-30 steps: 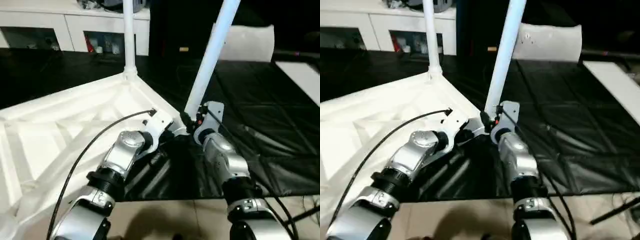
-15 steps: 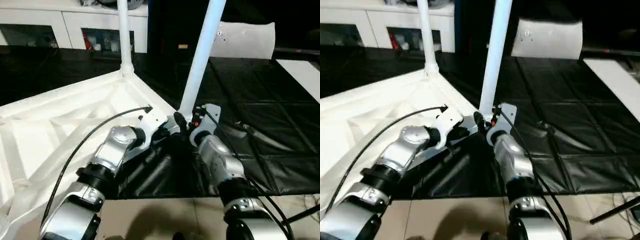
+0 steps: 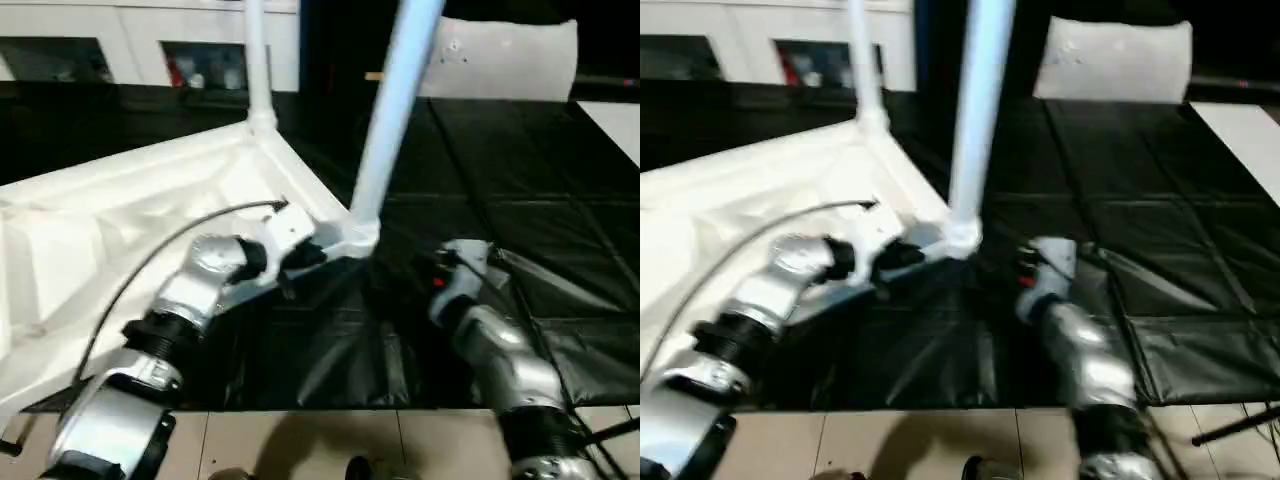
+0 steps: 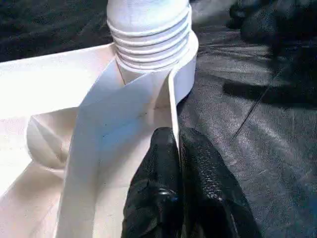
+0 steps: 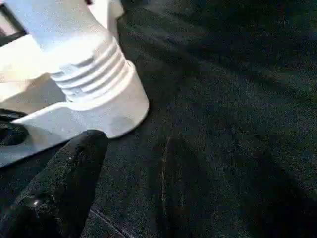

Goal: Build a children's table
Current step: Rotate leg to tighten

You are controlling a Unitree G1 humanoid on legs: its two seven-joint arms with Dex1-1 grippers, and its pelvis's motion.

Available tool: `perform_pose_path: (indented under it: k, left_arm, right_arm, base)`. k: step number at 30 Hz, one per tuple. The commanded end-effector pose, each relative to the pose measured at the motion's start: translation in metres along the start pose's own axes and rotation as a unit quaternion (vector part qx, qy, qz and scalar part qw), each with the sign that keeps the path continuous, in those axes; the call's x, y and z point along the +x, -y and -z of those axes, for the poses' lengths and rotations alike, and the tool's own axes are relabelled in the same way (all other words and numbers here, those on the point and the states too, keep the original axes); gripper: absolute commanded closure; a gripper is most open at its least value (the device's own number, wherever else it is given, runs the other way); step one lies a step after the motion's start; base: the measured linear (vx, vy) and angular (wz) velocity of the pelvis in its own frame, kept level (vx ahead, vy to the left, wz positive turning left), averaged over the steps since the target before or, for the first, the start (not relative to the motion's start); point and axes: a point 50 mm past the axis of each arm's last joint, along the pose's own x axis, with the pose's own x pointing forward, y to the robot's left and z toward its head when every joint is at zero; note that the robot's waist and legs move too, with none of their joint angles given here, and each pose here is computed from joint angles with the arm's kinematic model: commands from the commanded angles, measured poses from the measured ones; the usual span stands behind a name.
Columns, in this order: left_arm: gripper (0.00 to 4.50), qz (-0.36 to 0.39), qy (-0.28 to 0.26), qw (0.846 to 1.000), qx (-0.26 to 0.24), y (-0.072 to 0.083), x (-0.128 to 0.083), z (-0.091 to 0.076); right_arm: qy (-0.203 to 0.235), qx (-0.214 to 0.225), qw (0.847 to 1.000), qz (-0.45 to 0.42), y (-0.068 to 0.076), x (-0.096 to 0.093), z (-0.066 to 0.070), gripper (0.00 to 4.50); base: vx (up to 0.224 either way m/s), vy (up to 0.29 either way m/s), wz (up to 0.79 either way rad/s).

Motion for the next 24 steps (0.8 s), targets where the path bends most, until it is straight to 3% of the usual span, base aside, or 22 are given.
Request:
perform_pose_path:
  k: [1,3,6,11,16,20,22,24]
  left_arm:
    - [4.5,0.063,-0.028,0.997,0.025,0.008,-0.004,0.013]
    - [4.5,0.09,-0.03,0.995,0.036,0.009,-0.007,0.014]
    - [4.5,0.137,-0.03,0.989,0.056,0.009,-0.014,0.016]
    - [4.5,0.182,-0.022,0.98,0.074,0.007,-0.021,0.015]
    - [4.5,0.197,-0.035,0.976,0.088,0.002,-0.032,0.021]
    - [4.5,0.178,-0.02,0.981,0.072,-0.001,-0.033,0.02]
    - [4.5,0.145,-0.014,0.989,0.037,-0.004,-0.031,0.02]
    - [4.06,0.137,-0.008,0.991,0.009,-0.004,-0.029,0.02]
  right_arm:
    - [0.008,-0.017,0.999,-0.033,-0.003,-0.007,-0.009,0.03]
    - [0.001,-0.029,0.998,-0.055,-0.004,-0.012,-0.013,0.03]
    - [-0.018,-0.1,0.99,-0.1,-0.002,-0.02,-0.022,0.03]
    - [-0.041,-0.149,0.978,-0.143,-0.002,-0.026,-0.03,0.03]
    - [-0.074,-0.156,0.968,-0.183,-0.008,-0.033,-0.026,0.03]
    - [-0.082,-0.175,0.962,-0.195,-0.011,-0.035,-0.022,0.03]
    - [-0.084,-0.166,0.961,-0.207,-0.013,-0.037,-0.021,0.03]
    - [-0.081,-0.167,0.96,-0.208,-0.014,-0.037,-0.021,0.0]
  base:
    - [0.0,0.0,0.0]
    - [0.0,0.0,0.0]
    - [0.0,0.0,0.0]
    - [0.0,0.0,0.0]
    - [0.0,0.0,0.0]
    - [0.0,0.0,0.0]
    - [0.0,0.0,0.0]
    - [0.0,0.0,0.0]
